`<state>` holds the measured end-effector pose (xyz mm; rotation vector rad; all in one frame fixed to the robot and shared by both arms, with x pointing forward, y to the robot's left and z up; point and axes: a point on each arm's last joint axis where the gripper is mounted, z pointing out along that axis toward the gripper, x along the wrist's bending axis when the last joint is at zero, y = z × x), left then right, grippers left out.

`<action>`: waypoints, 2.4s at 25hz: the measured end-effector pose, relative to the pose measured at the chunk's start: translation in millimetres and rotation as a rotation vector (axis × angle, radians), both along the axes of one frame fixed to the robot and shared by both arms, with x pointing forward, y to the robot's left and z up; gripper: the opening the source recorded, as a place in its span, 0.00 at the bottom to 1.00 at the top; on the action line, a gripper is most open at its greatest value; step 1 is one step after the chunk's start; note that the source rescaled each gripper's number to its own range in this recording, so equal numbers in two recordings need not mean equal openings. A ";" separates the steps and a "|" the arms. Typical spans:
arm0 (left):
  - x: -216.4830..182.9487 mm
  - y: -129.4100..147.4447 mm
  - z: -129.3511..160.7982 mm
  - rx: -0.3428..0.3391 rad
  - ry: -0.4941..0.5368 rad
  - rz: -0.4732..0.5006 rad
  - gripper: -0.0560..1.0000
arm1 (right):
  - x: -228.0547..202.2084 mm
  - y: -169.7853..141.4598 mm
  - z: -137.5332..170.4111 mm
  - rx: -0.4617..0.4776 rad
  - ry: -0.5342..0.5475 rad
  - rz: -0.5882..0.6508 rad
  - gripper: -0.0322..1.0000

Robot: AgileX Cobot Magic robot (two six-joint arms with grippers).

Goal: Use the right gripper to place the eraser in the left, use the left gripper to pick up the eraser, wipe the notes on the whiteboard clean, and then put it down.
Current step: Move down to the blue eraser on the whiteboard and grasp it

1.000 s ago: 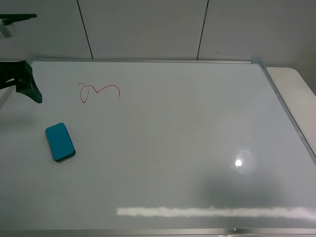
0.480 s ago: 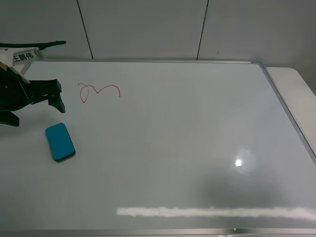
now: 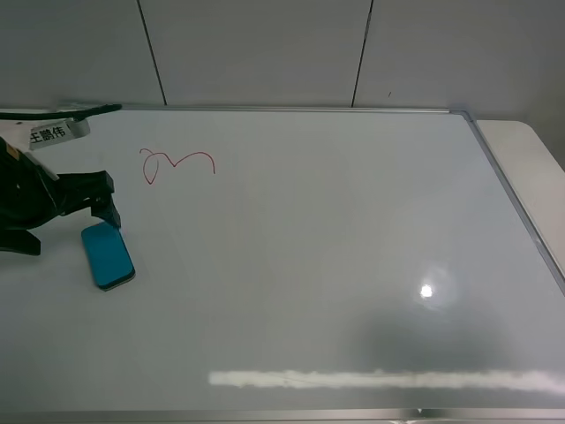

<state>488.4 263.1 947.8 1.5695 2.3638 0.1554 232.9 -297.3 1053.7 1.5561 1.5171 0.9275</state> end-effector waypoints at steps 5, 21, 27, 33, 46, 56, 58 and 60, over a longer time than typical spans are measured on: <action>-2.4 -4.1 0.0 -0.059 0.034 0.020 1.00 | 0.0 0.0 0.0 0.000 0.000 0.000 1.00; 18.8 -3.0 -36.4 -0.043 0.174 -0.016 1.00 | 0.0 0.0 0.0 0.000 0.000 0.000 1.00; 21.5 3.9 -39.0 0.027 0.163 0.027 1.00 | 0.0 0.0 0.0 0.000 0.000 0.000 1.00; 24.1 -7.2 -38.3 0.030 0.115 -0.007 1.00 | 0.0 0.0 0.0 0.000 0.000 0.000 1.00; 26.6 -15.9 -43.8 0.058 0.091 -0.027 1.00 | 0.0 0.0 0.0 0.000 0.000 0.000 1.00; 27.0 -15.2 -45.3 0.069 0.092 -0.031 0.95 | 0.0 0.0 0.0 0.000 0.000 0.000 1.00; 27.1 -15.0 -45.3 0.072 0.092 -0.035 0.95 | 0.0 0.0 0.0 0.000 0.000 0.000 1.00; 26.7 -14.8 -45.4 0.075 0.096 -0.036 0.93 | 0.0 0.0 0.0 0.000 0.000 0.000 1.00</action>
